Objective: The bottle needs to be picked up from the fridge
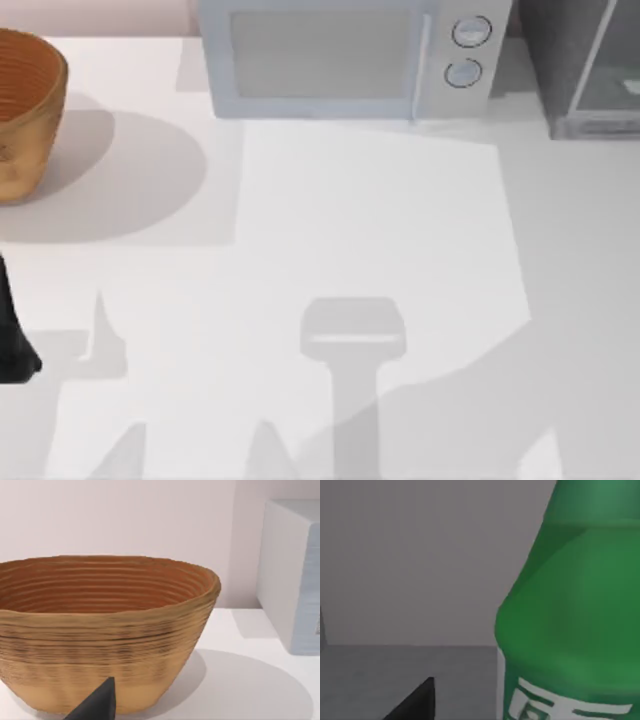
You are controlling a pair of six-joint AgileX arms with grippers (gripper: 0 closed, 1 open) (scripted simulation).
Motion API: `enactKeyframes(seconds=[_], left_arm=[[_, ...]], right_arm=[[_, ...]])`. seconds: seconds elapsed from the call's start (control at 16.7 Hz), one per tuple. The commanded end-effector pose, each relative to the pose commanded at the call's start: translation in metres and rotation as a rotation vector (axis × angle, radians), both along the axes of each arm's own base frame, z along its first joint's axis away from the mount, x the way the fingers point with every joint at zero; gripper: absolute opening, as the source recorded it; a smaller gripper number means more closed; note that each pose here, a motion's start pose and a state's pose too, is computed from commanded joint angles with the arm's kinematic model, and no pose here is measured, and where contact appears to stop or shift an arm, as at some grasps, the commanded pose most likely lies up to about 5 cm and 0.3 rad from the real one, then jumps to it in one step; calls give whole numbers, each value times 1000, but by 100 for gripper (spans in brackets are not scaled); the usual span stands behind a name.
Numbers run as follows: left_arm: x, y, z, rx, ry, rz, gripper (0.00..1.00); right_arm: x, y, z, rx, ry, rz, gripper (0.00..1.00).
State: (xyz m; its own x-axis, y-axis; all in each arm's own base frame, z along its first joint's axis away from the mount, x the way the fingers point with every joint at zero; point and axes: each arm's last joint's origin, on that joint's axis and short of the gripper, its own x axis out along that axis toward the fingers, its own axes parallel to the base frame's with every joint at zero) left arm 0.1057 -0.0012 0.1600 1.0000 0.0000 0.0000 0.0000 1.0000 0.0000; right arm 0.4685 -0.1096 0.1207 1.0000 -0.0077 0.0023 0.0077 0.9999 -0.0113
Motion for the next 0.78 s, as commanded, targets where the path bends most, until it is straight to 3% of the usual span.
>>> enactKeyframes(seconds=[0.42,0.78], left_arm=[[0,0,0,0,0,0,100],[0,0,0,0,0,0,100]], right_arm=[[18,2,-2,2,9,0,100],[18,2,-2,2,9,0,55]])
